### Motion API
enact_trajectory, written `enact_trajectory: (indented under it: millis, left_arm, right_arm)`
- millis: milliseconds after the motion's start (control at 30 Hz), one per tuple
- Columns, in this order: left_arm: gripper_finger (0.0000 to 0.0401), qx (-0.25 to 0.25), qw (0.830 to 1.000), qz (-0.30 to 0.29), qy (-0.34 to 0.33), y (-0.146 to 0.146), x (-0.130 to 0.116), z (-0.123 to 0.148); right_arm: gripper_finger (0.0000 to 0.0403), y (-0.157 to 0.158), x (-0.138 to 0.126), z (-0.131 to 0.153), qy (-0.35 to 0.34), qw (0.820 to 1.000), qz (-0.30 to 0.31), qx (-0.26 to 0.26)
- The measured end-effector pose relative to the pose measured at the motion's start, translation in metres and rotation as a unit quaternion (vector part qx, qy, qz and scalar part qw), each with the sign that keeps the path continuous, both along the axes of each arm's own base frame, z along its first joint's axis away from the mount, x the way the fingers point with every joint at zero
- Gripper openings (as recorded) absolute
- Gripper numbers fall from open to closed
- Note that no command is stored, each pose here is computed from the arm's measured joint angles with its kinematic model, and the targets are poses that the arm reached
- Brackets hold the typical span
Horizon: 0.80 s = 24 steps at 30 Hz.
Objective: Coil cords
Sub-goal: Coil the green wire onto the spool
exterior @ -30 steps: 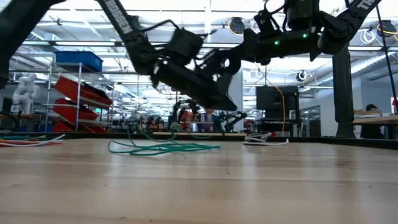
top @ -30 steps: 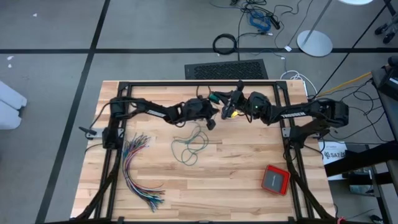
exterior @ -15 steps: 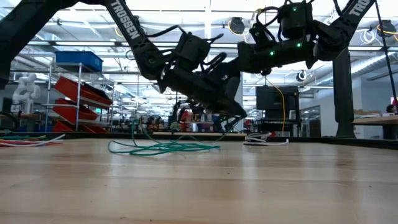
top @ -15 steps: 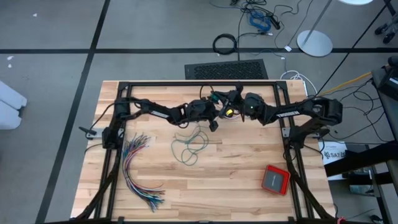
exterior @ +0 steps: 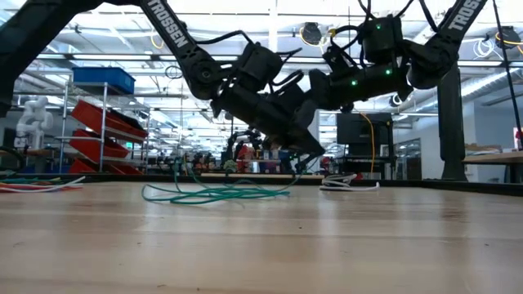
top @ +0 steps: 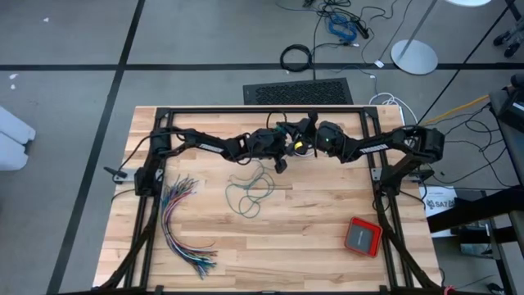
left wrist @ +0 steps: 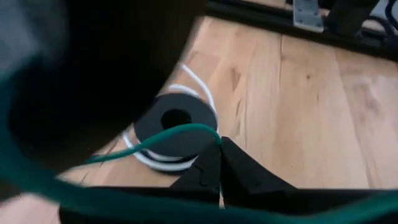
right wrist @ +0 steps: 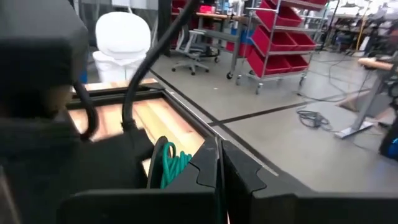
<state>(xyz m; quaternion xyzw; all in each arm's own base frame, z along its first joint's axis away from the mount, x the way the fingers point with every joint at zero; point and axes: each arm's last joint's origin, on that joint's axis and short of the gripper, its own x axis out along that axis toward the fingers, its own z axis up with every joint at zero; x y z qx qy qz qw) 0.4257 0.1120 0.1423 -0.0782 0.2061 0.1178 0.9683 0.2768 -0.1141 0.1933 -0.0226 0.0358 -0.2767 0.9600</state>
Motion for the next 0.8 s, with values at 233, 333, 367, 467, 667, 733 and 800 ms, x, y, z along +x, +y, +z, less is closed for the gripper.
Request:
enact_trajectory:
  millis: [233,333,367,467,667,733,800]
  left_arm:
    - [0.0,-0.012,1.0,-0.013,0.013,0.002,-0.002,-0.002]
    - [0.0,-0.007,1.0,-0.017,0.007,0.001,-0.002,0.002]
    - [0.0,-0.007,1.0,-0.017,0.007,0.0,-0.002,0.005]
    - [0.0,0.006,1.0,-0.018,0.003,-0.002,-0.003,0.012]
    - [0.0,0.07,0.997,-0.001,0.017,-0.009,-0.009,0.036]
    - [0.0,0.098,0.995,0.007,0.026,-0.013,-0.011,0.045]
    - [0.0,0.119,0.992,0.012,0.028,-0.016,-0.013,0.053]
  right_arm:
    - [0.0,-0.001,0.0,-0.001,-0.011,1.0,0.011,0.023]
    - [0.0,-0.001,0.0,0.0,-0.021,0.999,0.011,0.039]
    - [0.0,-0.001,0.0,0.0,-0.025,0.999,0.012,0.041]
    - [0.0,-0.001,0.0,0.002,-0.034,0.999,0.015,0.04]
    - [0.0,-0.001,0.0,0.011,-0.088,0.994,0.044,0.043]
    - [0.0,-0.001,0.0,0.014,-0.109,0.992,0.051,0.044]
    - [0.0,-0.001,-0.001,0.018,-0.124,0.99,0.056,0.04]
